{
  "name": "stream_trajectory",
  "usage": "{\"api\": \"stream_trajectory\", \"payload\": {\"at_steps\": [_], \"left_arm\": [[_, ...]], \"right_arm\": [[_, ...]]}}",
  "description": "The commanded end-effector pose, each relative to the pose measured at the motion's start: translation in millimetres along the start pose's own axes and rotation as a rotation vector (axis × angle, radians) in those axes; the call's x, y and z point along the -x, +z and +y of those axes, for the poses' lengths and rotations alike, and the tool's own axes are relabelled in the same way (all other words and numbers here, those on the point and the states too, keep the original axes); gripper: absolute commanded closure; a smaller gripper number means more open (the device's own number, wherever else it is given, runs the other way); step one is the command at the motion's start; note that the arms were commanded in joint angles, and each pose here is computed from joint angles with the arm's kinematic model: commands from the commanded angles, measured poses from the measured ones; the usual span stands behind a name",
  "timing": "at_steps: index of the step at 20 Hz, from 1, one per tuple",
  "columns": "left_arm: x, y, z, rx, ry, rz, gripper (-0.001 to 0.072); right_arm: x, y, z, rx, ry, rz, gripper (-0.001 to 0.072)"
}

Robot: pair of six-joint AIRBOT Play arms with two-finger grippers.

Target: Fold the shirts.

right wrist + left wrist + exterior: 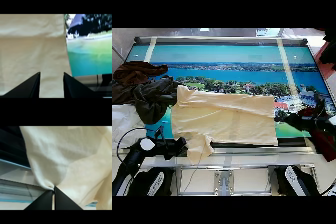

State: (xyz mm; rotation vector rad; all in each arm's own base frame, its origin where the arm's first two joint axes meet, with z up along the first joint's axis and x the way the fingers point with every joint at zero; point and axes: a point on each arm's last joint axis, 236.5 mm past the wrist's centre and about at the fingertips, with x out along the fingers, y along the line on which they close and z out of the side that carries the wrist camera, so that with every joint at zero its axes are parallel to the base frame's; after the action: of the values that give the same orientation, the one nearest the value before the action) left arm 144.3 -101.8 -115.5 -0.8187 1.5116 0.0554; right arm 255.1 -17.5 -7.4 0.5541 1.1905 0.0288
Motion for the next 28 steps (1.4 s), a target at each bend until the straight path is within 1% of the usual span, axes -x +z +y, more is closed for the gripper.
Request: {"api": "stream_trajectory", "payload": {"at_steps": [1,4,9,13,17,20,23,26,28], "left_arm": [[0.0,-4.0,-1.2,-0.023,-0.006,0.017,0.0694],[0.2,-5.8,-8.8,-0.029,-0.038,0.024,0.0694],[0.3,-6.9,-10.5,-0.038,-0.046,0.028,0.0694],[0.4,-7.0,-11.1,-0.037,-0.048,0.029,0.0694],[0.4,-7.3,-11.5,-0.036,-0.050,0.030,0.0694],[0.9,-10.8,-17.6,-0.025,-0.076,0.044,0.0694],[1.0,-10.9,-18.9,-0.027,-0.081,0.045,0.0694],[1.0,-10.5,-19.0,-0.028,-0.082,0.043,0.0695],[1.0,-10.6,-19.1,-0.027,-0.082,0.044,0.0694]], "right_arm": [[-30.4,-67.8,-21.9,-0.138,-0.038,0.193,0.0367],[-41.1,-101.4,-22.1,-0.217,-0.027,0.286,0.0366],[-41.8,-105.5,-17.6,-0.240,-0.010,0.301,0.0366],[-42.8,-110.2,-29.1,-0.264,-0.059,0.322,0.0365],[-60.2,-116.7,-37.3,-0.302,-0.061,0.395,0.0365],[-68.8,-126.4,-40.2,-0.325,-0.060,0.460,0.0365],[-73.2,-117.2,-45.9,-0.303,-0.072,0.417,0.0368],[-77.1,-107.8,-48.8,-0.304,-0.078,0.372,0.0408],[-79.5,-101.4,-49.6,-0.309,-0.078,0.342,0.0409]]}}
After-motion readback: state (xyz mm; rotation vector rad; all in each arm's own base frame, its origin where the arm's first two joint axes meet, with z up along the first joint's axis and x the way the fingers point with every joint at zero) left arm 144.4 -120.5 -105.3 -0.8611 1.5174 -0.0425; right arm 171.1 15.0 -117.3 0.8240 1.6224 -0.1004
